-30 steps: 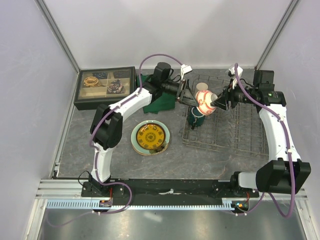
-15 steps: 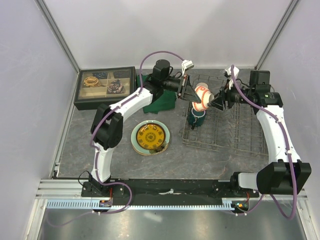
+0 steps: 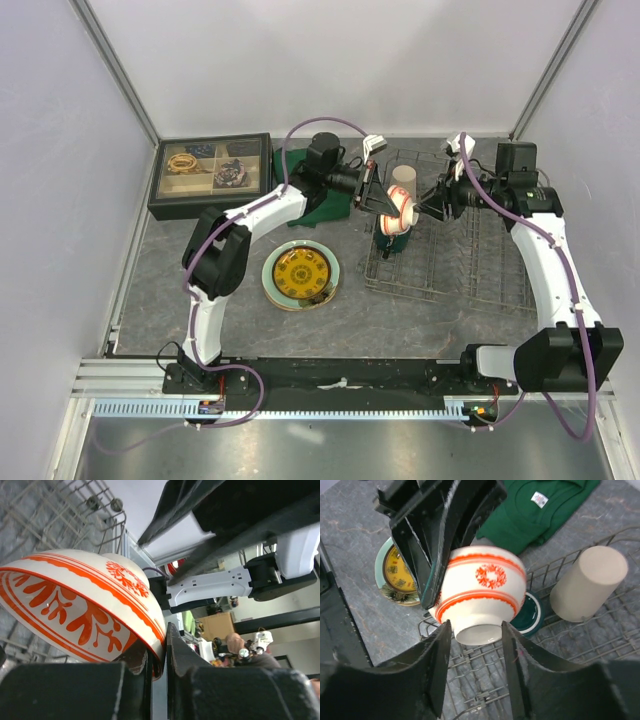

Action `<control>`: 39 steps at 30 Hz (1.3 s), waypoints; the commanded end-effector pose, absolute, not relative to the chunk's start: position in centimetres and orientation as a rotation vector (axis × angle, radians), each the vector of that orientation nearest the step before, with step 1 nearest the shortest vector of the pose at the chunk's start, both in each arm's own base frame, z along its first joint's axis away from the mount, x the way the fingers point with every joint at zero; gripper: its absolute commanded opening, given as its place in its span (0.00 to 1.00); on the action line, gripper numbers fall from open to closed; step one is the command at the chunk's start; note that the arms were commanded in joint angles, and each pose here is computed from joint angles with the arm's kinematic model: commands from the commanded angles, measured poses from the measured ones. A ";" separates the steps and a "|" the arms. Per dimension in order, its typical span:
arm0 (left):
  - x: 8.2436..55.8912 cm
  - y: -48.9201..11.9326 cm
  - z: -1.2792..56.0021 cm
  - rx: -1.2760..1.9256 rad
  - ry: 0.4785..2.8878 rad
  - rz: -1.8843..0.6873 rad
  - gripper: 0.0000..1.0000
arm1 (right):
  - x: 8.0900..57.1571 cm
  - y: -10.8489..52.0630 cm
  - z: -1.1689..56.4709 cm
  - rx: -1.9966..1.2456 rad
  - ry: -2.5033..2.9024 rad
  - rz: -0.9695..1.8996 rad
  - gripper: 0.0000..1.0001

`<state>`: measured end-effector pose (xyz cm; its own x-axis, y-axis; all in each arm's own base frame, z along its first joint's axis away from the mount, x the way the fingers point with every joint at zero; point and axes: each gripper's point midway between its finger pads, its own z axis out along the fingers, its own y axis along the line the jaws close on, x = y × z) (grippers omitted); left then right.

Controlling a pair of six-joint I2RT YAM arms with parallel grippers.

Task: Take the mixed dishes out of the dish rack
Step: Place the bowl at the center of the board.

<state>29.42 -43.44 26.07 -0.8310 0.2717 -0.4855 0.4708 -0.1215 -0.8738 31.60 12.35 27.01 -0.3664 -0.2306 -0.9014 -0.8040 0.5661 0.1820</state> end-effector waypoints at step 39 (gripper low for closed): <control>30.1 -8.0 16.5 0.877 2.289 -0.208 0.02 | 30.7 12.1 25.1 -0.884 1.877 0.721 0.65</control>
<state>29.47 -10.80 15.90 -0.6620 0.4191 -0.6213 0.6123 0.7805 -0.1260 30.69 11.89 24.95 -0.3707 -0.2664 -0.8897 -0.7935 0.5886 0.1543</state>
